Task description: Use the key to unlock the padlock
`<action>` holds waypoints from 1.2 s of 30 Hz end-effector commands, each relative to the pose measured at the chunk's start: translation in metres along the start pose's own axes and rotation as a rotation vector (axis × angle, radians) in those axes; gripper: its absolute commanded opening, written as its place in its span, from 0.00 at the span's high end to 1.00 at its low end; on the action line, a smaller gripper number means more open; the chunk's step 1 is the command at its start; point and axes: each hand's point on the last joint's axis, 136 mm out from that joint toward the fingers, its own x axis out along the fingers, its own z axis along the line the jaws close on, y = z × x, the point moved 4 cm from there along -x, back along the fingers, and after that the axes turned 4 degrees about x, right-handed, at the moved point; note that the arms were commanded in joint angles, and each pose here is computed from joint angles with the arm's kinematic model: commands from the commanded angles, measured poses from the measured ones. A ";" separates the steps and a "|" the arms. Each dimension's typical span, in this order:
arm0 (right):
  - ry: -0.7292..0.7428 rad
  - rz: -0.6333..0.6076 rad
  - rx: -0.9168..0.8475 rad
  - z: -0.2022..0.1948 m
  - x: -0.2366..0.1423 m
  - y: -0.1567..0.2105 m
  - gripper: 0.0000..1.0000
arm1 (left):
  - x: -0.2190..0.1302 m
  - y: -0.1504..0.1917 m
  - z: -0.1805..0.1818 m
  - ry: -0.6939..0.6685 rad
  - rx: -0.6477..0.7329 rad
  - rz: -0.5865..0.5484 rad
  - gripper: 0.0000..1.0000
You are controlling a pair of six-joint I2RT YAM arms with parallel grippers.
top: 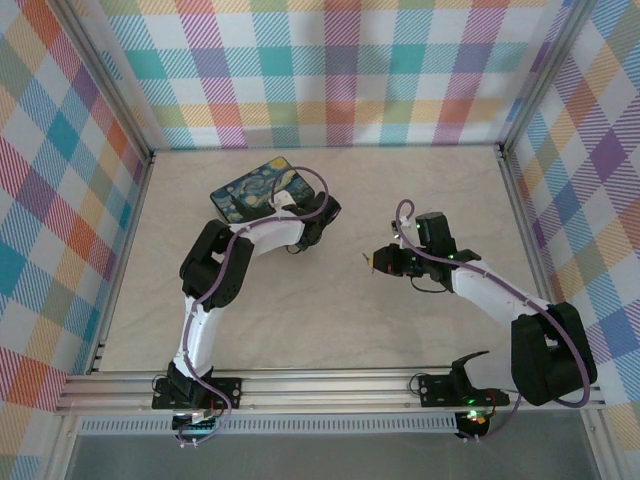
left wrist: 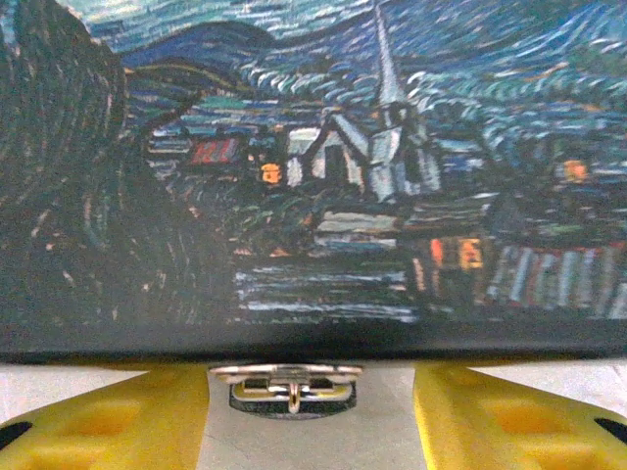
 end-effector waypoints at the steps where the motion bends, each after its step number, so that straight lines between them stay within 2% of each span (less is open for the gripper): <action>1: -0.023 -0.012 -0.034 0.007 0.000 -0.004 0.93 | 0.009 0.000 0.008 -0.046 0.001 0.000 0.44; 15: -0.022 -0.003 -0.031 0.003 0.005 -0.004 0.93 | 0.018 0.001 0.008 -0.038 -0.012 -0.015 0.63; 24: -0.027 -0.002 -0.034 0.004 0.004 -0.004 0.93 | 0.018 0.005 0.007 -0.018 0.000 0.004 0.81; 26: -0.024 0.000 -0.032 0.004 0.004 -0.003 0.93 | 0.017 0.007 0.009 -0.019 0.009 0.014 0.82; 36: -0.027 0.000 -0.035 0.005 0.003 -0.003 0.93 | -0.007 0.013 0.013 0.032 0.064 0.035 0.93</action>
